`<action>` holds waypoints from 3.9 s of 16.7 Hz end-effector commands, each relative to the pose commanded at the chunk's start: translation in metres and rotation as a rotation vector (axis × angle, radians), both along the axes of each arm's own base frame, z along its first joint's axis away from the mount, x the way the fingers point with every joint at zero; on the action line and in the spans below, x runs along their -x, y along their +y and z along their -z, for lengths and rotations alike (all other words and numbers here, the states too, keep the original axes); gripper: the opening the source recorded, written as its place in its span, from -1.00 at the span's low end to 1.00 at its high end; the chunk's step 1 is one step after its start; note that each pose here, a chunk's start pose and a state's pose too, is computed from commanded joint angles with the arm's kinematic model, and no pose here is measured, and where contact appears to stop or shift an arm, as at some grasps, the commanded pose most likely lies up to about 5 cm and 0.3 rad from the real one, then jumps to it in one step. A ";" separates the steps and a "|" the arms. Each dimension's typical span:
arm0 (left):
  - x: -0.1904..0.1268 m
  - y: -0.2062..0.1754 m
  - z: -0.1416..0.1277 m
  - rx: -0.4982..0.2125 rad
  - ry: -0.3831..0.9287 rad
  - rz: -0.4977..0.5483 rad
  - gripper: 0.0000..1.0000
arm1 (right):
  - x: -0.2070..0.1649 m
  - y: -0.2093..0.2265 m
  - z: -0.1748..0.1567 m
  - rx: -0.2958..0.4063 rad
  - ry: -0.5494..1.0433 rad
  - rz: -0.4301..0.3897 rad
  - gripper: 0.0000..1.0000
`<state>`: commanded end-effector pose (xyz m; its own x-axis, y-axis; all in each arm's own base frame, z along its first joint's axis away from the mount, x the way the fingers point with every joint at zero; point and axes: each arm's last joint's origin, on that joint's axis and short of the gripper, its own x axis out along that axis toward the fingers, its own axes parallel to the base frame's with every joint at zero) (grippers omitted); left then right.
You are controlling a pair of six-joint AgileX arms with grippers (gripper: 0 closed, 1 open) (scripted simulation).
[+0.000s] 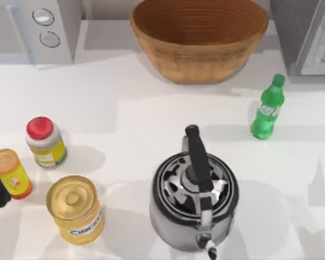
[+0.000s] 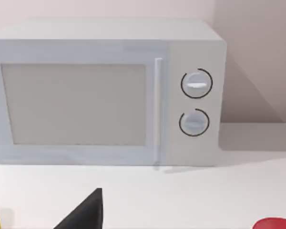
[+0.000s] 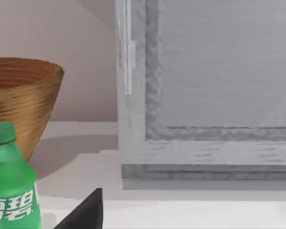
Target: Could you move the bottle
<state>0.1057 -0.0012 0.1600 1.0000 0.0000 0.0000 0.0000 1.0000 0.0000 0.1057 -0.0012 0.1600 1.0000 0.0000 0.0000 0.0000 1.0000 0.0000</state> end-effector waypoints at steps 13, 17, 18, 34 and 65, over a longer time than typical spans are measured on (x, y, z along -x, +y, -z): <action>0.000 0.000 0.000 0.000 0.000 0.000 1.00 | -0.047 0.004 -0.012 0.069 0.117 -0.279 1.00; 0.000 0.000 0.000 0.000 0.000 0.000 1.00 | -0.090 0.001 -0.007 0.086 0.147 -0.426 1.00; 0.000 0.000 0.000 0.000 0.000 0.000 1.00 | -0.101 0.000 -0.003 0.088 0.153 -0.461 1.00; 0.000 0.000 0.000 0.000 0.000 0.000 1.00 | -0.160 -0.008 0.080 0.077 0.189 -0.772 1.00; 0.000 0.000 0.000 0.000 0.000 0.000 1.00 | -0.230 0.061 0.100 0.077 0.189 -0.772 -0.81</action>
<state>0.1057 -0.0012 0.1600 1.0000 0.0000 0.0000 0.0000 1.0000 0.0000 0.3359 0.0599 0.0603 0.7003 0.6858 -0.1981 -0.6996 0.7145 0.0005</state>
